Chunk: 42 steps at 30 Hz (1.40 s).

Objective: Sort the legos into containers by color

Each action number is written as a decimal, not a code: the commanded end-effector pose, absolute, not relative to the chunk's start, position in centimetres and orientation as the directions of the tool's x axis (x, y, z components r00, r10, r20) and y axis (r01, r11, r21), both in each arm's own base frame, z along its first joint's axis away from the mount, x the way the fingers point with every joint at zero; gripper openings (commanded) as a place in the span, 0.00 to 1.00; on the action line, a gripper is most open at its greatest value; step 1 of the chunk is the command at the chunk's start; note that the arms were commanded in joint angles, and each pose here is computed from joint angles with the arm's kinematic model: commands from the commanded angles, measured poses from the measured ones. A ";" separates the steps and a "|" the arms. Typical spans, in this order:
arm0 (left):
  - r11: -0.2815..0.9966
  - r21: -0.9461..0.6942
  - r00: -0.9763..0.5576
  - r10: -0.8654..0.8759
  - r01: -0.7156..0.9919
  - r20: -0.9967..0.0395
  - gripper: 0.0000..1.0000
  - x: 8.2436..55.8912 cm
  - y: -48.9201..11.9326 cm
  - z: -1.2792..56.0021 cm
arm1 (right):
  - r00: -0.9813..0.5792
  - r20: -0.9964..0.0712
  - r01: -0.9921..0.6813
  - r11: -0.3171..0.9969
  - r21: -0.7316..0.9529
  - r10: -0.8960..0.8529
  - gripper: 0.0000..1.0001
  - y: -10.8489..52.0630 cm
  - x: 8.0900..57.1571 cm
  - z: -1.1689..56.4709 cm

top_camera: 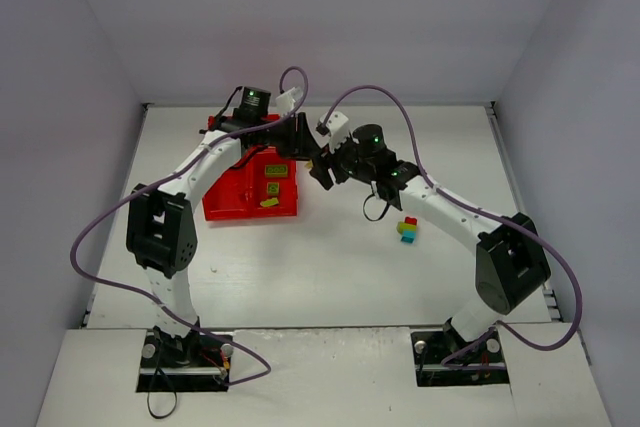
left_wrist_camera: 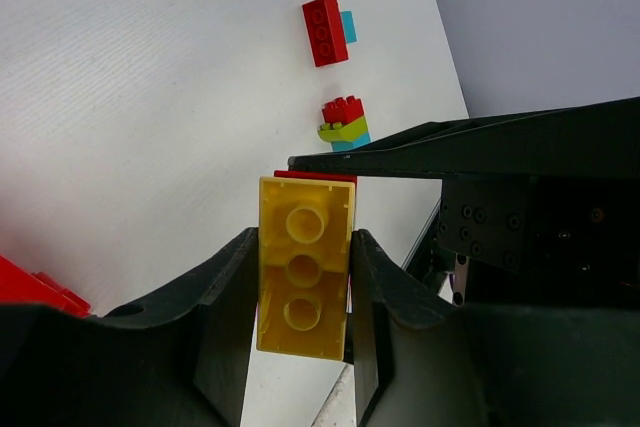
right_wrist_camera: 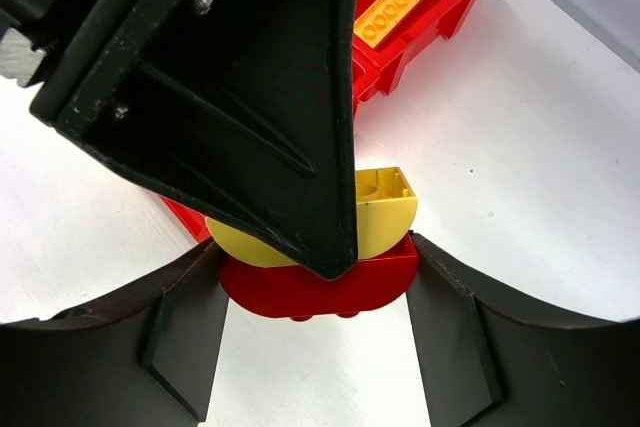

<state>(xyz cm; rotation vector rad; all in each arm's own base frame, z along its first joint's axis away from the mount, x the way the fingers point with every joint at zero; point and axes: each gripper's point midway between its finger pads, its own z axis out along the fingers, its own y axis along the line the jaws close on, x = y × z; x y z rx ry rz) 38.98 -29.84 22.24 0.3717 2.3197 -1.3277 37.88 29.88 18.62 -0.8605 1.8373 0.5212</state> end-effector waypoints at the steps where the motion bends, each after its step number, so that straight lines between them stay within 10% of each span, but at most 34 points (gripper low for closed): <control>1: 0.467 -0.710 -0.793 -0.031 0.526 -0.608 0.12 40.1 -28.6 27.7 | -0.177 -0.938 -0.757 0.651 -0.065 -0.299 0.03 30.0 38.1 21.1; 14: 0.596 -0.641 -0.754 -0.086 0.485 -0.651 0.12 44.2 -23.4 28.0 | -0.239 -0.910 -0.731 0.680 -0.061 -0.339 0.00 28.1 36.8 18.5; 28: 0.966 -0.166 -0.593 -0.017 0.198 -0.805 0.18 58.2 -15.3 20.6 | -0.239 -0.910 -0.726 0.685 -0.064 -0.339 0.00 28.0 37.1 19.1; 42: 0.958 -0.175 -0.585 -0.010 0.227 -0.811 0.63 58.6 -16.3 21.2 | -0.224 -0.914 -0.735 0.674 -0.069 -0.337 0.00 28.2 37.3 19.8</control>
